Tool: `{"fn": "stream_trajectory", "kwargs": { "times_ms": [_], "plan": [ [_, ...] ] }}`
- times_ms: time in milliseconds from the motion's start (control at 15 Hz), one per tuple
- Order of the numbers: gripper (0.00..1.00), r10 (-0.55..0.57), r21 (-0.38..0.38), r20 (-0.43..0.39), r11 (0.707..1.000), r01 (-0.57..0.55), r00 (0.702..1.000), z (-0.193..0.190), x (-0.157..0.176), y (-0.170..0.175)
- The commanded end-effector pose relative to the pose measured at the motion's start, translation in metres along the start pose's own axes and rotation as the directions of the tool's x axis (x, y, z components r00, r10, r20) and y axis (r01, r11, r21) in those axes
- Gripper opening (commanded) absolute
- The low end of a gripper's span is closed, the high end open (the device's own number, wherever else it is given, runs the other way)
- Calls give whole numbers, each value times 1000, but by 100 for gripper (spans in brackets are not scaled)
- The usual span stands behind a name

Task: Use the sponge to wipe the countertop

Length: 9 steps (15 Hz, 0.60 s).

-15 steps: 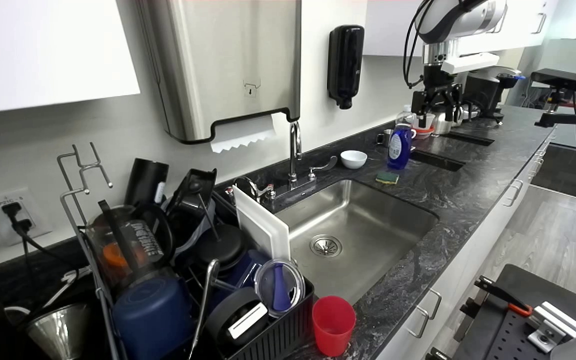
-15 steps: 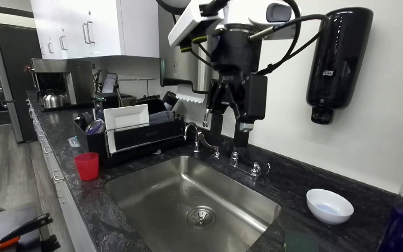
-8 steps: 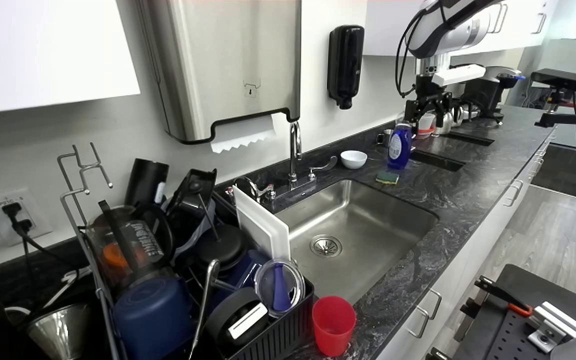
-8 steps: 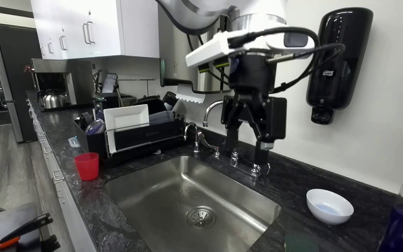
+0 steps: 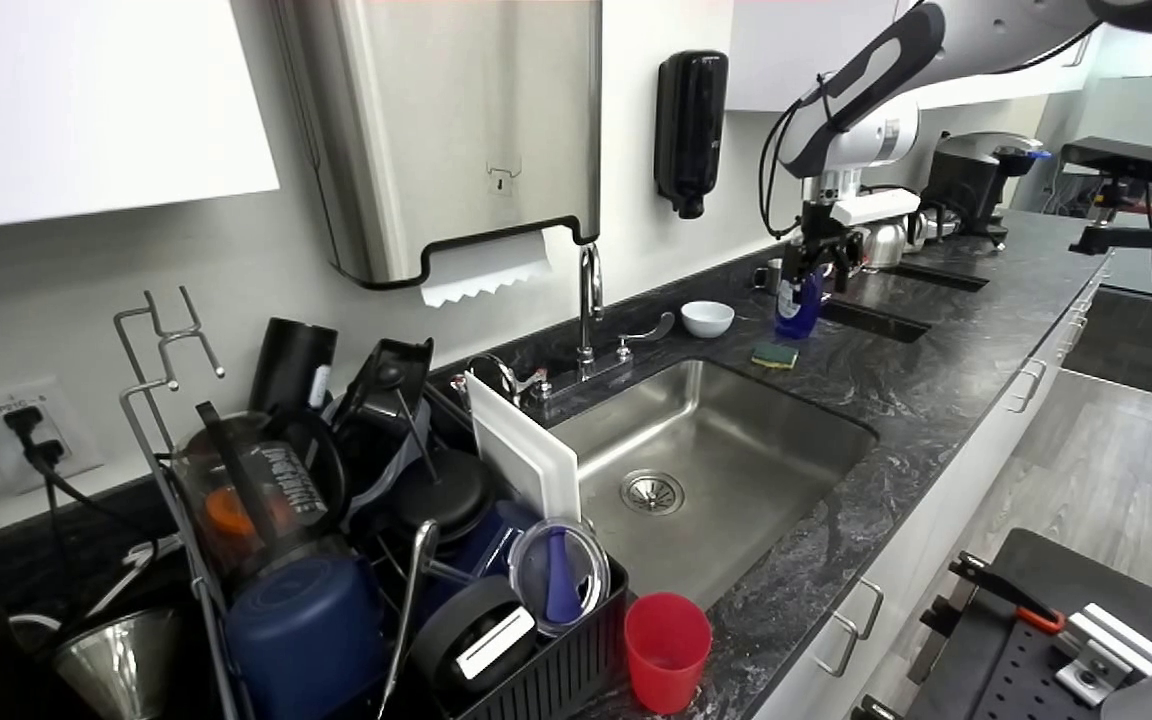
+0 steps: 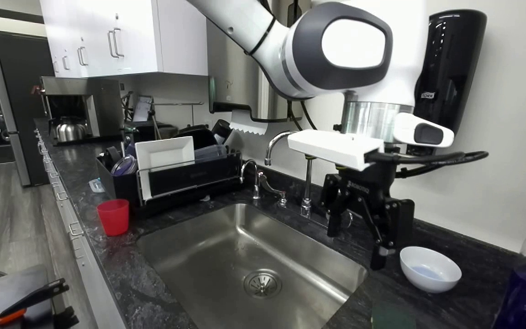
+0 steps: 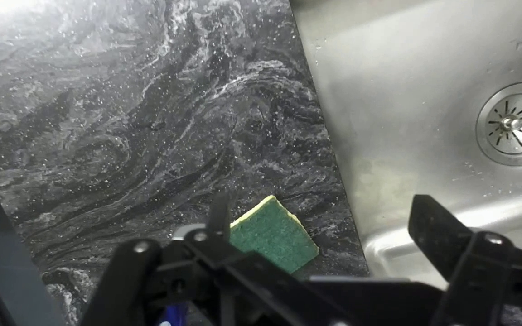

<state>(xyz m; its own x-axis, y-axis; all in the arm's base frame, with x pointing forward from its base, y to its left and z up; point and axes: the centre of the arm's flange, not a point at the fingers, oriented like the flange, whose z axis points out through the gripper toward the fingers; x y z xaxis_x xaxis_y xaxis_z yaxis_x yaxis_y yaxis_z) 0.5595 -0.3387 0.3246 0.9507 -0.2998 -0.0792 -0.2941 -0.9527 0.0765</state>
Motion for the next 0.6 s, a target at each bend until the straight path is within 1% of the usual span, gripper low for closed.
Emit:
{"fn": "stream_trajectory", "kwargs": {
  "times_ms": [0,267,533],
  "plan": [
    [100,-22,33,-7,999,23,1000,14,27,6],
    [100,-14,35,4,999,14,1000,34,46,11],
    [100,10,36,28,999,-11,1000,60,61,24]
  ]
}}
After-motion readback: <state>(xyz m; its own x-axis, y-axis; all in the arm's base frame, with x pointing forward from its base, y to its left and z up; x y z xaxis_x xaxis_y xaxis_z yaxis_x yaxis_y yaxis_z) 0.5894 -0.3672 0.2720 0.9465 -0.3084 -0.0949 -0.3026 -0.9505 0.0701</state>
